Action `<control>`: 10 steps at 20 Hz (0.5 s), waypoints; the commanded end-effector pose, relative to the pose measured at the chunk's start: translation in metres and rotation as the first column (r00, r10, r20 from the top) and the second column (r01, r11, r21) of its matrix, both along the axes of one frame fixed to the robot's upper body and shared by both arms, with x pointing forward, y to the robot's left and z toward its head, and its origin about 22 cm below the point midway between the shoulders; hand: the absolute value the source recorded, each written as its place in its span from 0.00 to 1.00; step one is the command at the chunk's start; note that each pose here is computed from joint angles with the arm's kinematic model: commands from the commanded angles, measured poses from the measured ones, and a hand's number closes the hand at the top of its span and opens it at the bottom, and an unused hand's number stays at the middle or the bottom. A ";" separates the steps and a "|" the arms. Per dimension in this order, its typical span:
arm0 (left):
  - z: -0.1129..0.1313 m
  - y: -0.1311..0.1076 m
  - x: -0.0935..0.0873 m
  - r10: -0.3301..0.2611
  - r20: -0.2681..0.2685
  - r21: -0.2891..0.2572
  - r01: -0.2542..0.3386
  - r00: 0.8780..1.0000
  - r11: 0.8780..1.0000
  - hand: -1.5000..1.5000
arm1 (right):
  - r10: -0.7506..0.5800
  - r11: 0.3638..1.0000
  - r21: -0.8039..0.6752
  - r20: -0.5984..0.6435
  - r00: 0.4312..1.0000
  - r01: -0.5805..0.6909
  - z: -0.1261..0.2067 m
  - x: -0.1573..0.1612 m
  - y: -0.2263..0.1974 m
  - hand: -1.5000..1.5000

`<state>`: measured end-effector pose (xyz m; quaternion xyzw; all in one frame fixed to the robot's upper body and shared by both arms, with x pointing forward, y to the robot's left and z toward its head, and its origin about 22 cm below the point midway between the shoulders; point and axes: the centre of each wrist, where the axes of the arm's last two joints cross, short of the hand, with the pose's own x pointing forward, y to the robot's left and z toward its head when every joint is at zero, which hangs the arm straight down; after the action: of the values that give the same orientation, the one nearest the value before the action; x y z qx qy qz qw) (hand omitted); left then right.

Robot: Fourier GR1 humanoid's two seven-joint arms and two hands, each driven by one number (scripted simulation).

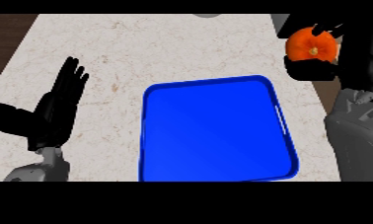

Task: Pick the squash from the tray and place it in the cardboard box

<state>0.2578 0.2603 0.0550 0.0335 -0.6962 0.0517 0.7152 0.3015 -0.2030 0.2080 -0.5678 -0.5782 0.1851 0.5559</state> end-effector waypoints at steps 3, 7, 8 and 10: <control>-0.005 -0.009 0.018 0.009 0.019 -0.002 -0.009 1.000 1.000 0.50 | -0.089 0.990 -0.107 0.004 0.996 0.089 -0.012 0.021 -0.053 1.00; -0.002 -0.008 0.019 -0.003 0.011 0.007 0.003 1.000 1.000 0.50 | -0.110 0.982 -0.159 -0.048 0.993 0.101 -0.024 0.046 -0.093 1.00; -0.009 -0.011 -0.001 -0.020 -0.020 -0.007 0.020 1.000 1.000 0.50 | -0.118 0.981 -0.160 -0.067 0.991 0.106 -0.027 0.042 -0.107 1.00; 0.003 0.010 0.014 -0.002 0.014 -0.002 0.002 1.000 1.000 0.50 | -0.132 0.979 -0.169 -0.076 0.988 0.118 -0.060 0.053 -0.107 1.00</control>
<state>0.2652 0.2584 0.0527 0.0307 -0.6977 0.0493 0.7140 0.3449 -0.2915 0.1753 -0.6287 -0.5176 0.2097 0.5411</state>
